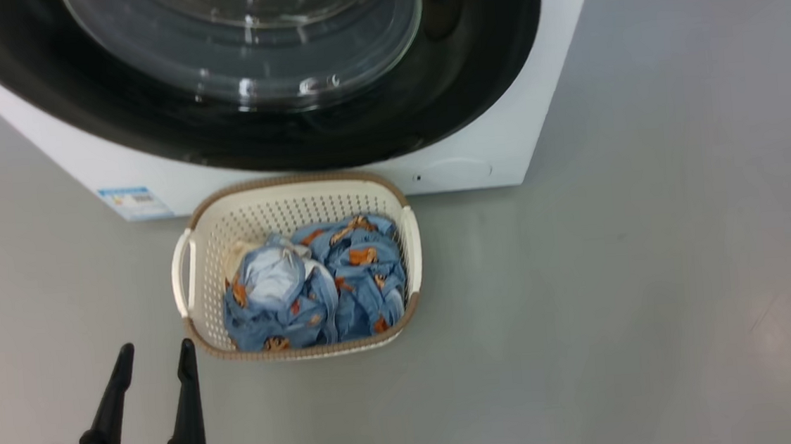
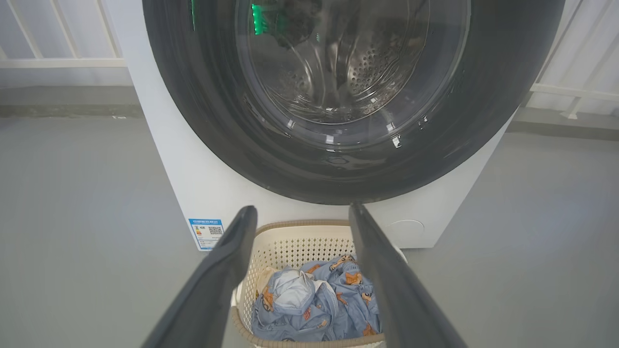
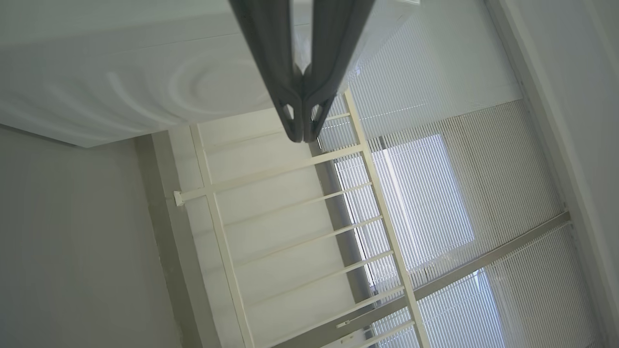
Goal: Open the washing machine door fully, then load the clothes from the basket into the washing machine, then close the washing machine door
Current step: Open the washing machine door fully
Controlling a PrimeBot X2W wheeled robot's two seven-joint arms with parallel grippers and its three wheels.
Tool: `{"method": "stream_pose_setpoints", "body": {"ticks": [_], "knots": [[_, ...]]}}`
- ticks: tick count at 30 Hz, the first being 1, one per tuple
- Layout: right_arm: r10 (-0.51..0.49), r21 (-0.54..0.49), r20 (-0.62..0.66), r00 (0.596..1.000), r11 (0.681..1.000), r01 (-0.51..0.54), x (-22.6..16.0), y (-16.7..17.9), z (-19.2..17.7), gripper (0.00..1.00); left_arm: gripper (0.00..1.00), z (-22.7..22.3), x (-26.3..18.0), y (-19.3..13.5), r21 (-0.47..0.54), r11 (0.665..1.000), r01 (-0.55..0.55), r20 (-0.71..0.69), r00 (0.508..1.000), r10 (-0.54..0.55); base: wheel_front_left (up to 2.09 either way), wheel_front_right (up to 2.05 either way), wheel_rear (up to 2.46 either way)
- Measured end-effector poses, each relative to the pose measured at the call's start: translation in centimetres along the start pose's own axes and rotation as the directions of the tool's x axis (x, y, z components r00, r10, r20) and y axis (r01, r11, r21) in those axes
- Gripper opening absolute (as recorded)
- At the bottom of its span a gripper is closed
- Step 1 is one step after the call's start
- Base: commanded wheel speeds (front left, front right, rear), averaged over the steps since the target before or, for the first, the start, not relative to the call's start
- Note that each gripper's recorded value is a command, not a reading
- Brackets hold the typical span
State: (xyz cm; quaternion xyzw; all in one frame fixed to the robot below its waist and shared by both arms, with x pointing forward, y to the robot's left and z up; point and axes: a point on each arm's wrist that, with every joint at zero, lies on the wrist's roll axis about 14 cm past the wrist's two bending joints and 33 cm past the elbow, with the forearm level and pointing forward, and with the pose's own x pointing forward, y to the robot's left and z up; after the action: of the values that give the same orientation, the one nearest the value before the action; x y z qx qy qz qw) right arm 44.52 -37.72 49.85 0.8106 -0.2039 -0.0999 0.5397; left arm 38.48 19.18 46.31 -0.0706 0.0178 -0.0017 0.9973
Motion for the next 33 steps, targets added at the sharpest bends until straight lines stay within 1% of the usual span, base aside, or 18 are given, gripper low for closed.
{"method": "stream_pose_setpoints", "body": {"ticks": [4, 7, 8, 15, 19, 25, 33], "knots": [[-0.028, -0.026, -0.118, 0.993, 0.999, 0.026, 2.6, -1.4, -2.7, 0.0, 1.0, -0.9, 0.0, 1.0, 0.008, 1.0, -0.029, -0.027, 0.999, 0.029, 0.0, 0.0, 0.0], [-0.055, -0.053, -0.223, 0.973, 0.998, 0.044, 4.5, -2.6, -5.7, 0.0, 1.0, -1.5, 0.0, 1.7, 0.017, 0.999, -0.051, -0.048, 0.998, 0.051, 0.0, 0.0, 0.0], [-0.055, -0.053, -0.223, 0.973, 0.998, 0.044, 4.5, -2.6, -5.7, 0.0, 1.0, -1.5, 0.0, 1.7, 0.017, 0.999, -0.051, -0.048, 0.998, 0.051, 0.0, 0.0, 0.0], [-0.089, -0.119, -0.402, 0.911, 0.992, 0.044, 8.0, -4.6, -12.2, 0.0, 1.0, -2.8, -0.1, 3.4, 0.039, 0.994, -0.101, -0.086, 0.991, 0.104, 0.0, 0.0, 0.0], [-0.117, -0.155, -0.496, 0.86, 0.987, 0.045, 9.0, -6.1, -16.2, 0.0, 1.0, -2.2, 0.4, 4.2, 0.052, 0.991, -0.121, -0.068, 0.99, 0.124, 0.0, 0.0, 0.0], [-0.165, -0.203, -0.637, 0.753, 0.978, 0.043, 8.8, -8.3, -22.4, 0.0, 1.0, -2.3, 0.0, 5.0, 0.047, 0.988, -0.149, -0.073, 0.986, 0.152, 0.0, 0.0, 0.0], [-0.191, -0.232, -0.741, 0.644, 0.973, 0.022, 7.8, -9.7, -27.7, 0.0, 1.0, -1.2, 0.3, 5.2, 0.043, 0.987, -0.157, -0.039, 0.987, 0.159, 0.0, 0.0, 0.0]]}}
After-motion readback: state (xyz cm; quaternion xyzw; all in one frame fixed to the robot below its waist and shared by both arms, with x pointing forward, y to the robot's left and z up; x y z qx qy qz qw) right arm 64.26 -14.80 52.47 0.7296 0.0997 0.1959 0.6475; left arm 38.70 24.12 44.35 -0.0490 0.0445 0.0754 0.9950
